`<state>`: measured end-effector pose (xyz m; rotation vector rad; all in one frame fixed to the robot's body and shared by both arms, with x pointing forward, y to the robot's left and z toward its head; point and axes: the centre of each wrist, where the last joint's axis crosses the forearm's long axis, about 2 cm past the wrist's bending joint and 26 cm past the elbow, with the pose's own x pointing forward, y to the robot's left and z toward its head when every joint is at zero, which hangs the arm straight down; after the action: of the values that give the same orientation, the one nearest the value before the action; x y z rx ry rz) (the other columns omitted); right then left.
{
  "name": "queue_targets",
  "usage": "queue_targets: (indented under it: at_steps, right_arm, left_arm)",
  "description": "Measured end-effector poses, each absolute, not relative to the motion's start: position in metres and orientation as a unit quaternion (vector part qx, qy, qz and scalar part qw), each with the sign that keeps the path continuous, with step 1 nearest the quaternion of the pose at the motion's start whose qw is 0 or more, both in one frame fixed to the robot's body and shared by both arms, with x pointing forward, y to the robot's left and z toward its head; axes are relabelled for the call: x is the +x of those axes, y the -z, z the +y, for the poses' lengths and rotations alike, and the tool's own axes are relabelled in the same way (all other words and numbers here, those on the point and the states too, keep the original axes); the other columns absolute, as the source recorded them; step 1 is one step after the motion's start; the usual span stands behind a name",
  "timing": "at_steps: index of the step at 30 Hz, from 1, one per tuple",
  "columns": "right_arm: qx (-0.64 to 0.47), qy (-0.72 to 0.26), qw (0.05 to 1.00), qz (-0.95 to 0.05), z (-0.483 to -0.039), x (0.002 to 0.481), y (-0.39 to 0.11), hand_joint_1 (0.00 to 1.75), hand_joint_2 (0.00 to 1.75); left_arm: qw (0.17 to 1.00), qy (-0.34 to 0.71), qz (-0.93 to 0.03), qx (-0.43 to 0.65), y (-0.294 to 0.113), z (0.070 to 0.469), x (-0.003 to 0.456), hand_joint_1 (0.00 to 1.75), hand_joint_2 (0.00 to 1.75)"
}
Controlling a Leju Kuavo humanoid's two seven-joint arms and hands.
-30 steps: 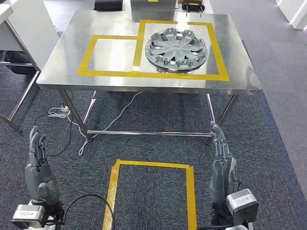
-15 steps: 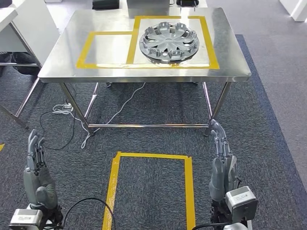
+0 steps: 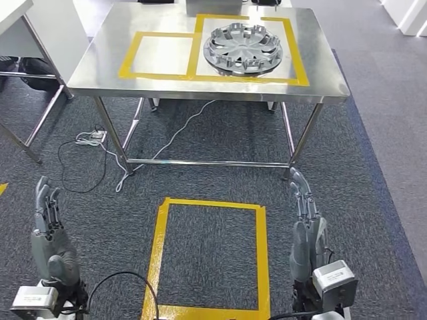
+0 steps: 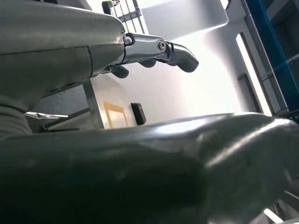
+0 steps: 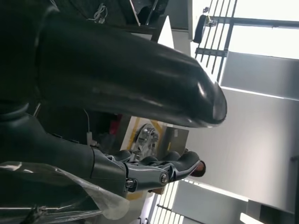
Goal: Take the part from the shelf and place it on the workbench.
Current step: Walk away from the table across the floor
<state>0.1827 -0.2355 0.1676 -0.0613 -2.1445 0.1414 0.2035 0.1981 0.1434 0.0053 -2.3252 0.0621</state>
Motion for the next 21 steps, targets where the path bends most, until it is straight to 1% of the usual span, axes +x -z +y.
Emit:
queue_targets:
  at_steps: [21]
  right_arm:
    - [-0.021, -0.061, 0.469, -0.881, -0.2311, 0.1878, -0.1724, 0.0, 0.0]
  left_arm:
    - [0.404, -0.027, -0.914, 0.007, -0.1398, 0.203, 0.1986, 0.0, 0.0]
